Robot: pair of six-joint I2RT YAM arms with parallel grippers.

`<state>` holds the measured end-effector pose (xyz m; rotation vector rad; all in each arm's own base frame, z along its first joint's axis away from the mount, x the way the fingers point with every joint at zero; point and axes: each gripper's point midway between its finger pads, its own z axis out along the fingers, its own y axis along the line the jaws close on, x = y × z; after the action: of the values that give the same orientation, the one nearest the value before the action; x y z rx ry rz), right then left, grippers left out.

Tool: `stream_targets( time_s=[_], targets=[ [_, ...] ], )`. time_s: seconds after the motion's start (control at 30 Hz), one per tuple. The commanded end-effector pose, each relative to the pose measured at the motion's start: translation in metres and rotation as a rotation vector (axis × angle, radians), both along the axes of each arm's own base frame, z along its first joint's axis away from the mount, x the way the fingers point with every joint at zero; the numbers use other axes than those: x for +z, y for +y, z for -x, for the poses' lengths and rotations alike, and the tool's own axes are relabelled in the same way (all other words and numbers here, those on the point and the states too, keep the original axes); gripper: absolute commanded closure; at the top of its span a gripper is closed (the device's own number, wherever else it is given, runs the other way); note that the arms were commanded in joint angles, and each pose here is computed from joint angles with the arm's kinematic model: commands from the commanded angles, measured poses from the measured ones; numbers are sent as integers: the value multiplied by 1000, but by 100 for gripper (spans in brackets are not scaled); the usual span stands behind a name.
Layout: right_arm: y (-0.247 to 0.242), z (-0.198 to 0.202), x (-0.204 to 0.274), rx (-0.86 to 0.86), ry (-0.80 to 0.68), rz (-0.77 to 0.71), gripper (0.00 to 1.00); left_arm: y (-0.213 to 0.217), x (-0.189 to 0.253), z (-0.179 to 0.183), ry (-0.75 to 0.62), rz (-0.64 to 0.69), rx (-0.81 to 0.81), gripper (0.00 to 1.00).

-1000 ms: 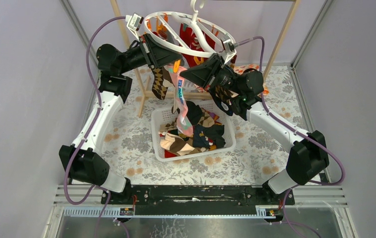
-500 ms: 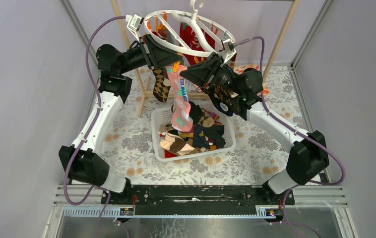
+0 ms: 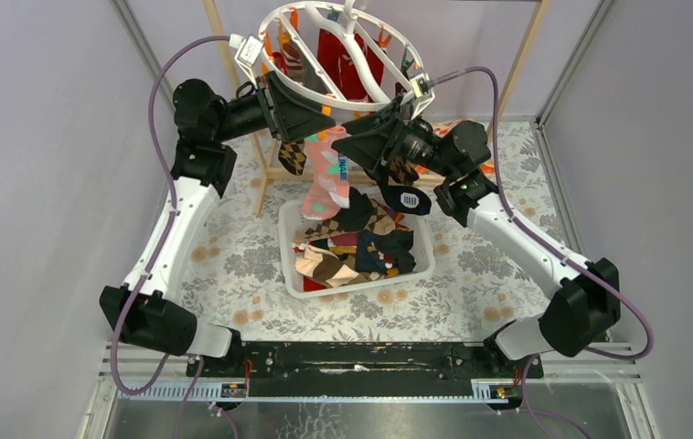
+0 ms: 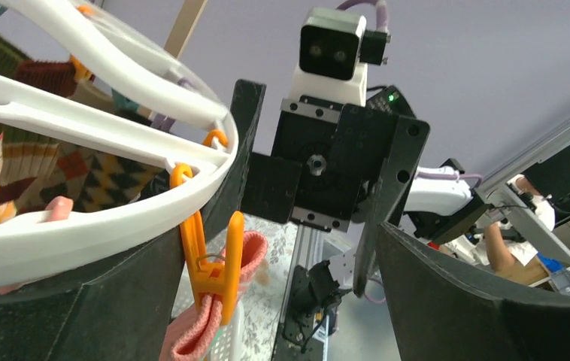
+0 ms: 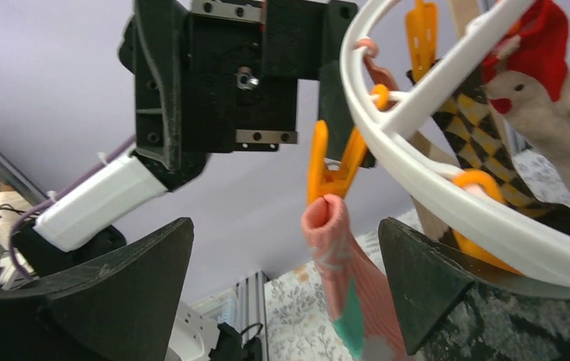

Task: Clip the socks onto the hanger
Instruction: Clamp the sock onto the hanger, then reset both arms

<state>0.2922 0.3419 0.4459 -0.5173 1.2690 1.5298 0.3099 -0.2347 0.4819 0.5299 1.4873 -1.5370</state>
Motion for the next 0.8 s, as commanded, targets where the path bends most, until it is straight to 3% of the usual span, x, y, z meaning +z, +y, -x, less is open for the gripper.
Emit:
stream_targets(
  time_s=[0.0,0.33,0.57,0.67,0.77],
  targets=[
    [-16,0,11,-113,-44,80,0,15,-4,32,-50,-94,-29,1],
    [-73,14,-42,-364,38,351,0,72,-108,48,84,-473,158,1],
    [-102,24,-66,-459,88,463,0,88,-117,50,110,-572,243,1],
    [-135,13,-84,-640,131,543,0,112,-109,37,69,-687,395,1],
    [-190,-5,-117,-938,184,647,0,149,-132,17,77,-809,571,2]
  ],
)
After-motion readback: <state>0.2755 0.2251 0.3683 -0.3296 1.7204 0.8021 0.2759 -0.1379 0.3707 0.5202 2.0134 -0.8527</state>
